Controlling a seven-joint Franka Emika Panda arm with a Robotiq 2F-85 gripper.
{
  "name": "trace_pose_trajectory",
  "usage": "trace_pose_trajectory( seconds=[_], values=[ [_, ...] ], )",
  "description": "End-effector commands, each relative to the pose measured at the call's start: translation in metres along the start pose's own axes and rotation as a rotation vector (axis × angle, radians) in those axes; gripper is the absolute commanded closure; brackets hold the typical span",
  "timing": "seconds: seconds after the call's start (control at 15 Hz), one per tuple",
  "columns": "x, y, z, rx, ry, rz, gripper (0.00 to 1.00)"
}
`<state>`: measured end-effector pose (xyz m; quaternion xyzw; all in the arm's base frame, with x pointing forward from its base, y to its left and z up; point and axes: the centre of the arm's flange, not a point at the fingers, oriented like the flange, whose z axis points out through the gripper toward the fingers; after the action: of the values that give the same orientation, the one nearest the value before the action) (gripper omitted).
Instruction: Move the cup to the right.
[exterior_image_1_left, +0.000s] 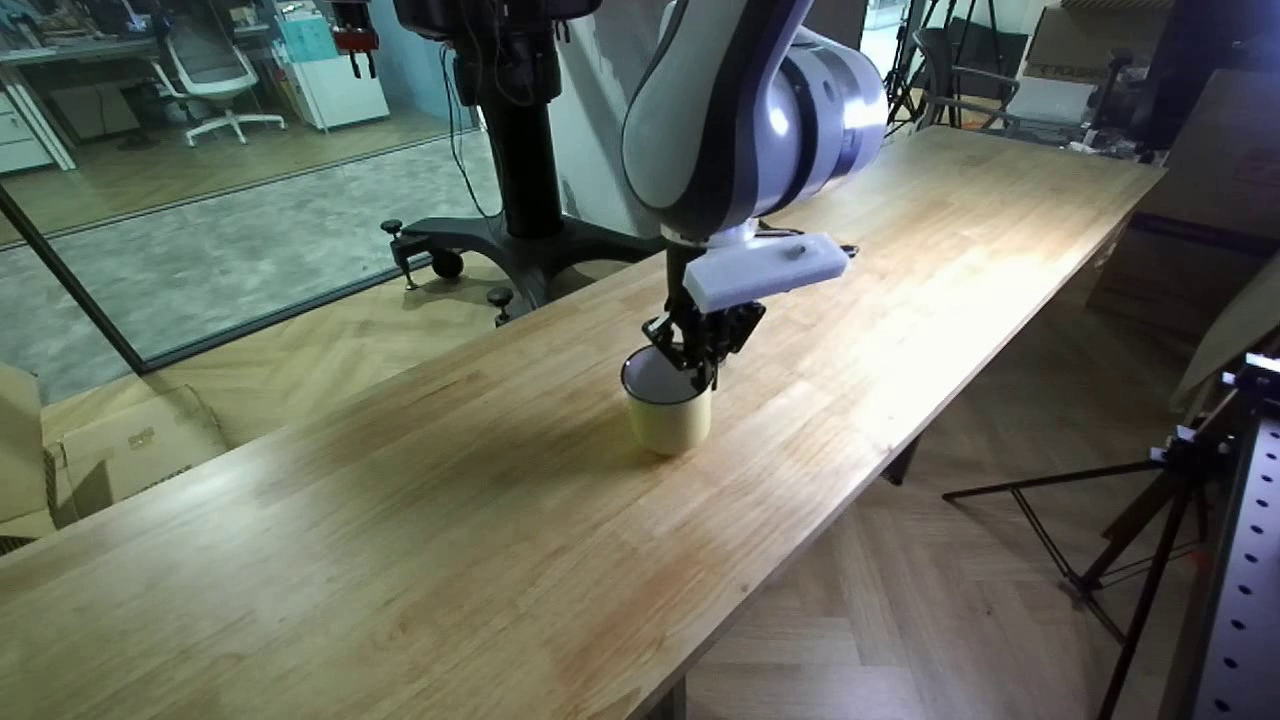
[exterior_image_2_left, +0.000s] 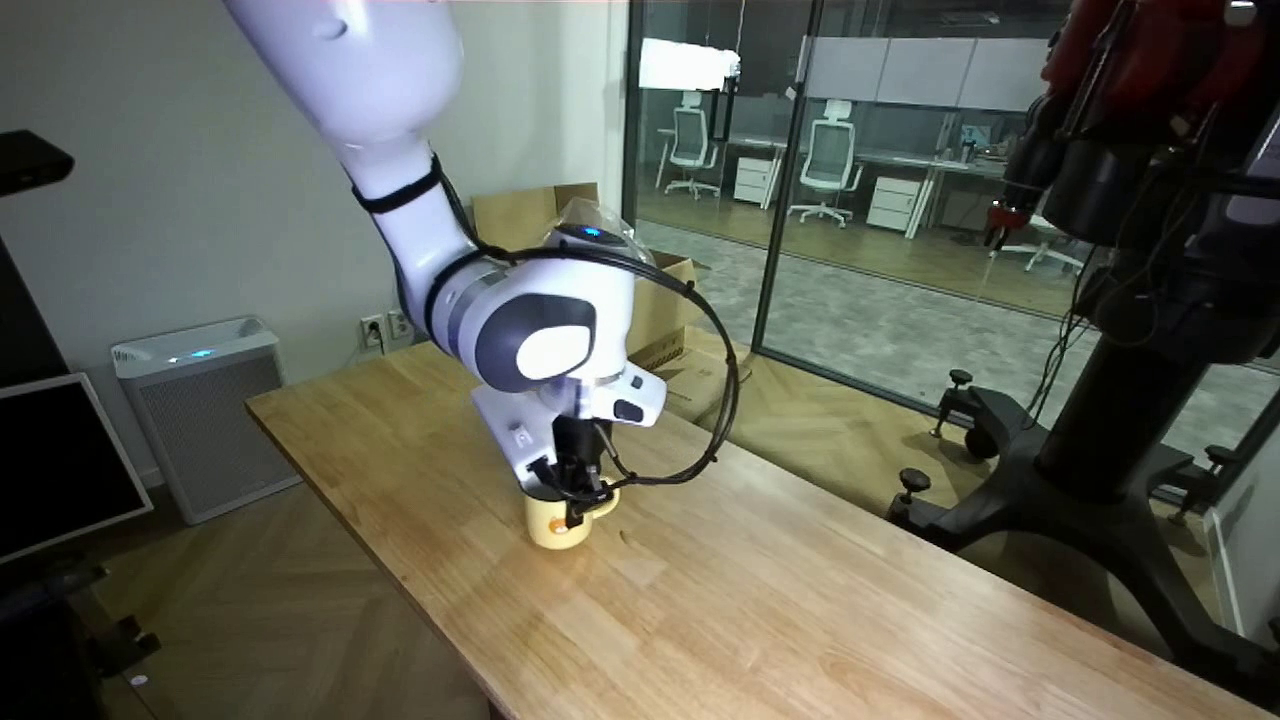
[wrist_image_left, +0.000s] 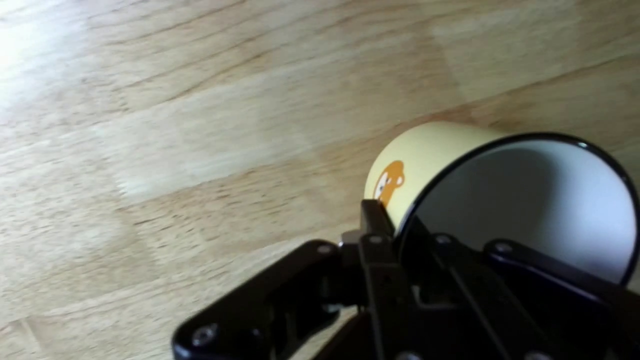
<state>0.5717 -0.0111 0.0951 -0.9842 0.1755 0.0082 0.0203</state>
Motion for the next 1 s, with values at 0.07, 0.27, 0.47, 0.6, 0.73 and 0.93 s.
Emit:
trace_pose_trajectory(
  seconds=[0.07, 0.27, 0.47, 0.6, 0.73, 0.93],
  values=[
    [0.037, 0.037, -0.017, 0.019, 0.021, 0.178, 0.97],
    [0.052, 0.061, -0.021, 0.051, -0.024, 0.268, 0.97],
    [0.067, 0.082, -0.025, 0.077, -0.036, 0.347, 0.97],
    [0.076, 0.093, -0.023, 0.075, -0.035, 0.396, 0.97],
    [0.083, 0.101, -0.017, 0.066, -0.021, 0.441, 0.97],
    [0.091, 0.109, -0.006, 0.057, -0.022, 0.498, 0.97]
  ],
)
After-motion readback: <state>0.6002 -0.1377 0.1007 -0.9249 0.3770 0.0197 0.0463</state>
